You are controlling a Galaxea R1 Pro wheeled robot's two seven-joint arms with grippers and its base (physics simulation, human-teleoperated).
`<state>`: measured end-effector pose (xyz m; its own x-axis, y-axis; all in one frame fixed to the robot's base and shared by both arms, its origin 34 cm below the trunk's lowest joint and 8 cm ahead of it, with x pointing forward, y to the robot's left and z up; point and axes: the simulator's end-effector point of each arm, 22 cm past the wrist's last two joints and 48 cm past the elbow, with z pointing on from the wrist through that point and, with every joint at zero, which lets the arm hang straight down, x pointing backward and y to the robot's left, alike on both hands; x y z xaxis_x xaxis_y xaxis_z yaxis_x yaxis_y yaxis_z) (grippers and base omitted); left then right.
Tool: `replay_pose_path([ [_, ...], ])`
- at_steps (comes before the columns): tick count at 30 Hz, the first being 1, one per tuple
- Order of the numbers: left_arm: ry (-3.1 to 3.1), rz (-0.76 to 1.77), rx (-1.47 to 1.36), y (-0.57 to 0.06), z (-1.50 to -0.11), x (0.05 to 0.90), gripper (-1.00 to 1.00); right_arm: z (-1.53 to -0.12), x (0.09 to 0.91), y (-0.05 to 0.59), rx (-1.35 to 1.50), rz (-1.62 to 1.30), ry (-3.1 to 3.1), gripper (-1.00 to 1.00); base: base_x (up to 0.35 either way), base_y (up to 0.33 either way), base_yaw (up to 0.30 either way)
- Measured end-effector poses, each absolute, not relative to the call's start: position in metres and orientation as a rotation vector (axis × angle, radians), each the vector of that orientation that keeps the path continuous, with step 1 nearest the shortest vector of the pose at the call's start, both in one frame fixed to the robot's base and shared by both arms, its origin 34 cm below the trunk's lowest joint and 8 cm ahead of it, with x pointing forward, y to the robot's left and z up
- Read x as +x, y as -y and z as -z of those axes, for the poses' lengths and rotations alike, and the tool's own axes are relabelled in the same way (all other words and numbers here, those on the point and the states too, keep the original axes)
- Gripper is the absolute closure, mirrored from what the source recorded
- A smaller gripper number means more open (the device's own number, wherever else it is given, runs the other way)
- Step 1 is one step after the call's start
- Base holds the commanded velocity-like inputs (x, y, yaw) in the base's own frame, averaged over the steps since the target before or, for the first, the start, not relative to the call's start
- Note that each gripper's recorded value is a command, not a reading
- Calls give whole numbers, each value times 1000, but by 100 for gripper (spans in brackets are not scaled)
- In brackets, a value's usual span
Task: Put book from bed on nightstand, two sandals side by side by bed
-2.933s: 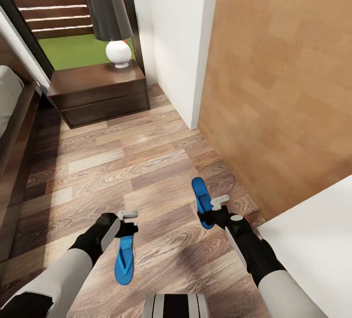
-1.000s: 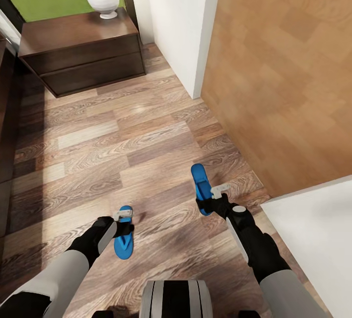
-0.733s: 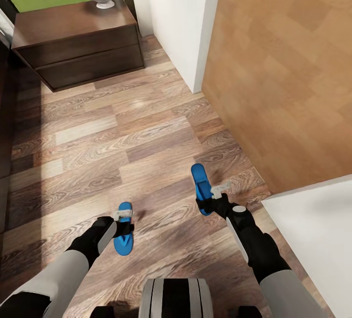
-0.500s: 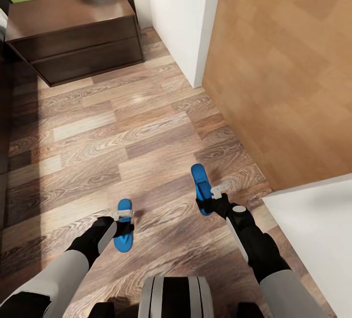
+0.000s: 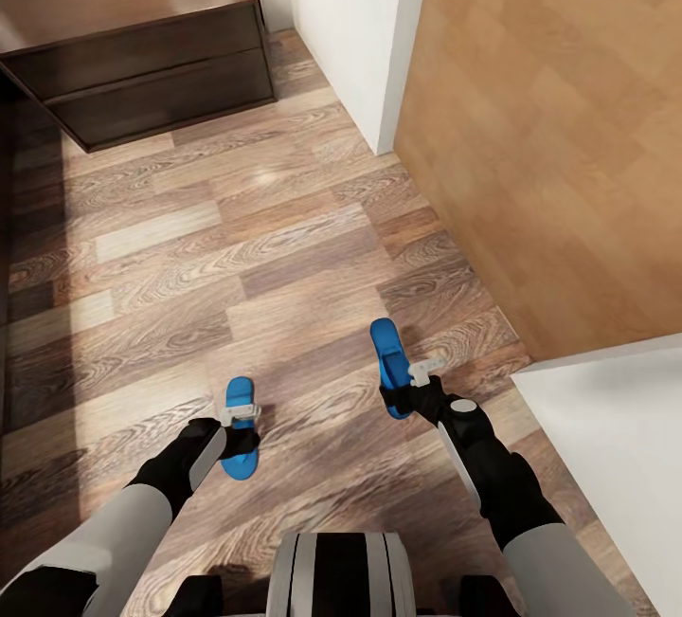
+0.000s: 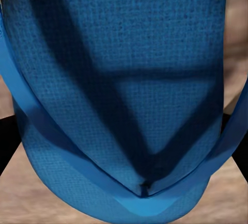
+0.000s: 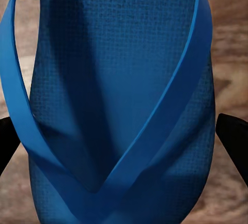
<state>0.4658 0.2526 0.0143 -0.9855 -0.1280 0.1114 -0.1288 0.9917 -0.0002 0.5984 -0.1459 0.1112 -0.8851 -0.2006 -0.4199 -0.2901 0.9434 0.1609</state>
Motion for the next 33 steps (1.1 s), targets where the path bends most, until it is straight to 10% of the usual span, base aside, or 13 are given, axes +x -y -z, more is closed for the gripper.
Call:
replay_pose_path([
  [9, 3024, -10, 196, -253, -14, 466, -100, -111, 598, 146, -355, -308, -2692, 100, 0, 0, 0],
  [10, 3024, -9, 195, -253, -14, 466, 100, -111, 598, 146, -355, -308, -2693, 100, 0, 0, 0],
  [33, 3086, 23, 168, -258, -36, 491, 100, -139, 616, 147, -355, -293, -2646, 100, 0, 0, 0],
])
